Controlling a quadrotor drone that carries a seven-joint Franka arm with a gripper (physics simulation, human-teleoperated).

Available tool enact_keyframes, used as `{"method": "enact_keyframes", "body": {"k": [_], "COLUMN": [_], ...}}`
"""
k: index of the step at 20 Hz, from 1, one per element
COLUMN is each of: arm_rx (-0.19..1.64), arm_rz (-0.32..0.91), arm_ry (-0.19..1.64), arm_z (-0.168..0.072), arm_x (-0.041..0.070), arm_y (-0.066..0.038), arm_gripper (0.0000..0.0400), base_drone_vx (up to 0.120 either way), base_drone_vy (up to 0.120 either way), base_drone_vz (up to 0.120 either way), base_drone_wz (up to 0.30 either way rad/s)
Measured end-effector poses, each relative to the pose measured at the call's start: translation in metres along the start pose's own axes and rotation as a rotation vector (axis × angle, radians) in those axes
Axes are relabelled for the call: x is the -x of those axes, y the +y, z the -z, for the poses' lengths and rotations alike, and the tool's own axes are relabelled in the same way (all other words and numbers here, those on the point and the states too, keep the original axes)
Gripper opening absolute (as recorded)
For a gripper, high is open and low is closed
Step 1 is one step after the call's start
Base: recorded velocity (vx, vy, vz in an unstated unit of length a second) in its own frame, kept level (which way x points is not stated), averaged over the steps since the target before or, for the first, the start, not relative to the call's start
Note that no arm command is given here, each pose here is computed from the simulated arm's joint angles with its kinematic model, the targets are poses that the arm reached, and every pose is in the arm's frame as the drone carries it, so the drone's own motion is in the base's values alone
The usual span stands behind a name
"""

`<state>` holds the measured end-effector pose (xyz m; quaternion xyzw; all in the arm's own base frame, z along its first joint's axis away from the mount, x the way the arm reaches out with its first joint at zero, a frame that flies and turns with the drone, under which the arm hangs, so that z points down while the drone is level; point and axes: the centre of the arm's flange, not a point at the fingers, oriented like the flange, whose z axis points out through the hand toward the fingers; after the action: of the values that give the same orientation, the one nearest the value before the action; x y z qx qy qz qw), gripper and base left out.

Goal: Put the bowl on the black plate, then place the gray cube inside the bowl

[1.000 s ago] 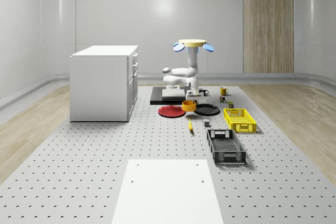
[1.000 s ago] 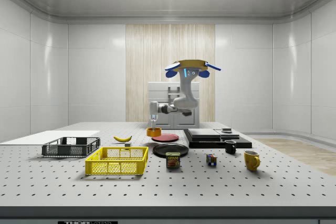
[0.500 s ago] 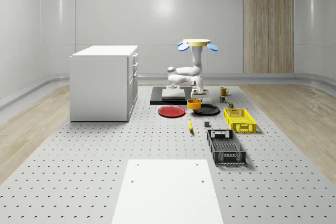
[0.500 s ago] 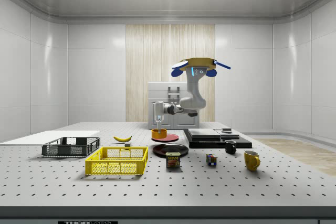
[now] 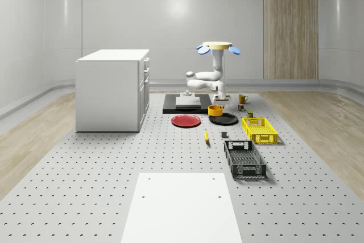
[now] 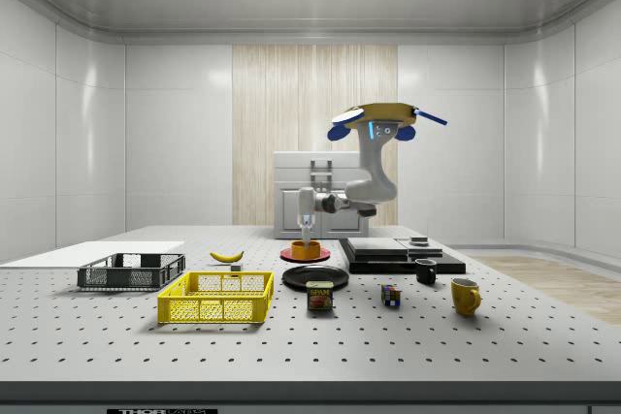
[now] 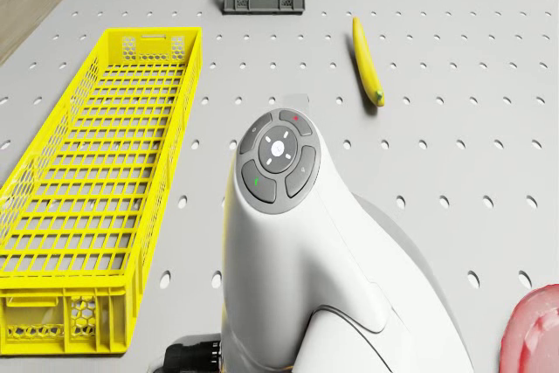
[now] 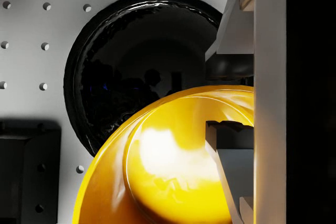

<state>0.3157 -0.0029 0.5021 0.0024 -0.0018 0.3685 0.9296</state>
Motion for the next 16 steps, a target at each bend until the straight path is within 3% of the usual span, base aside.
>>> {"method": "enact_keyframes", "body": {"k": [3,4,12,13,16], "arm_rx": [0.000,-0.004,0.001,-0.003,-0.001], "arm_rz": [0.015,0.042,-0.005,0.047,0.009], "arm_ry": [0.000,-0.004,0.001,-0.003,-0.001], "arm_z": [0.000,-0.001,0.000,-0.001,-0.005], "arm_x": [0.000,-0.009,0.002,-0.009,-0.004], "arm_y": [0.000,0.006,-0.001,0.005,0.002], "arm_gripper": [0.0112,0.0130,0.0102,0.0136,0.0115], "base_drone_vx": [-0.053,0.000,0.000,0.000,0.000], "base_drone_vy": [0.080,0.120,0.120,0.080,0.000], "base_drone_vz": [0.000,0.000,0.000,0.000,0.000], "base_drone_wz": [0.000,0.000,0.000,0.000,0.000]}}
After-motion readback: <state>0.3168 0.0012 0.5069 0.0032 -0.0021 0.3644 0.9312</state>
